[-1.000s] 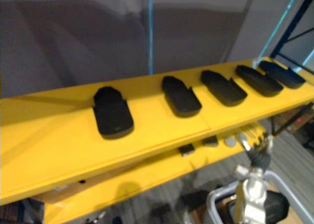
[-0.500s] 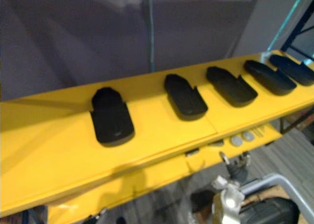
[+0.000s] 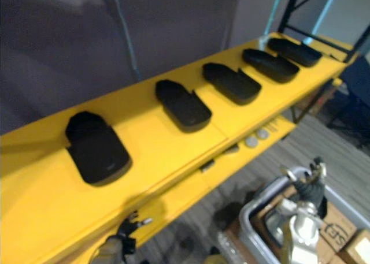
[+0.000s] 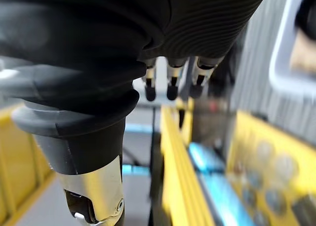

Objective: Walk over and take plastic housings, then place them on the shelf

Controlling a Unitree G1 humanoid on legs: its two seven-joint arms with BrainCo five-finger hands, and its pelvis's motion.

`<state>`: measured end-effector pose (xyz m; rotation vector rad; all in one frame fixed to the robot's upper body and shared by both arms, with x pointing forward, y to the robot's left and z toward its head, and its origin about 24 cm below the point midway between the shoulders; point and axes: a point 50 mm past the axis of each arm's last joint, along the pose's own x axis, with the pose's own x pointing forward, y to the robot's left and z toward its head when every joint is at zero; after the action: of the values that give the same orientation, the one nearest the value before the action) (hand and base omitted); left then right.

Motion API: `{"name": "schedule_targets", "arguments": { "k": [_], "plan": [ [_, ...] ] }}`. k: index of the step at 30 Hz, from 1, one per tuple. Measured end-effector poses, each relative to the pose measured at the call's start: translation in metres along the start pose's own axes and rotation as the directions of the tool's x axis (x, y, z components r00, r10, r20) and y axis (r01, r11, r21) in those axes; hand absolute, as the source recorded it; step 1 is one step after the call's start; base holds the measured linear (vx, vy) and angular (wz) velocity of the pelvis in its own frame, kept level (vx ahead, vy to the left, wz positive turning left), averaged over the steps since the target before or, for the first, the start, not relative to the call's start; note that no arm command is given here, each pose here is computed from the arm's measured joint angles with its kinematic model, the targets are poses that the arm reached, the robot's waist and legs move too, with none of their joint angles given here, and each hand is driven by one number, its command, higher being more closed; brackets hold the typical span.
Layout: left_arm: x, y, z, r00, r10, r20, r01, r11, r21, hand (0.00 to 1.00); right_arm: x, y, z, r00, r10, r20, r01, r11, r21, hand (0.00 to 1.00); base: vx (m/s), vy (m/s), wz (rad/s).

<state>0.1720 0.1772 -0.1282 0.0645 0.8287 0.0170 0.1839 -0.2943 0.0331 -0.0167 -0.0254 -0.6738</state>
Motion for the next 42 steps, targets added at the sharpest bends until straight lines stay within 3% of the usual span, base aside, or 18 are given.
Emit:
{"name": "schedule_targets", "arguments": {
  "k": [5, 12, 20, 25, 28, 36, 42],
  "plan": [
    [0.002, -0.006, 0.001, 0.999, -0.038, -0.019, 0.039, 0.998, 0.039, 0.00, -0.004, -0.005, -0.003, 0.999, -0.034, -0.004, 0.034, 0.999, -0.024, 0.00, 0.00, -0.001, -0.25],
    [-0.006, -0.004, -0.032, 0.987, -0.037, -0.155, 0.046, 0.997, 0.060, 0.00, -0.008, -0.018, -0.003, 0.990, -0.139, 0.006, 0.139, 0.989, -0.054, 0.00, 0.05, 0.004, -0.33],
    [-0.037, 0.033, -0.090, 0.936, 0.144, -0.320, -0.212, 0.959, -0.187, 0.00, -0.011, -0.019, -0.004, 0.984, -0.176, 0.037, 0.178, 0.983, -0.043, 0.00, 0.04, 0.042, -0.56],
    [-0.055, 0.065, -0.110, 0.870, 0.292, -0.397, -0.378, 0.912, -0.156, 0.00, -0.011, -0.020, -0.009, 0.971, -0.236, 0.023, 0.237, 0.971, -0.036, 0.00, -0.02, 0.041, -0.12],
    [-0.060, 0.069, -0.118, 0.848, 0.305, -0.434, -0.407, 0.899, -0.164, 0.00, -0.014, -0.022, -0.018, 0.959, -0.282, -0.017, 0.281, 0.959, -0.037, 0.00, 0.01, -0.004, 0.03],
    [-0.035, 0.055, -0.082, 0.916, 0.260, -0.306, -0.302, 0.948, -0.097, 0.00, -0.028, -0.035, -0.027, 0.929, -0.367, -0.048, 0.366, 0.930, -0.038, 0.00, 0.03, -0.023, -0.13],
    [-0.009, 0.006, -0.035, 0.989, 0.074, -0.127, -0.073, 0.997, 0.012, 0.00, -0.036, -0.034, -0.033, 0.932, -0.357, -0.068, 0.356, 0.934, -0.033, 0.00, 0.02, 0.005, -0.28]
  ]
}}
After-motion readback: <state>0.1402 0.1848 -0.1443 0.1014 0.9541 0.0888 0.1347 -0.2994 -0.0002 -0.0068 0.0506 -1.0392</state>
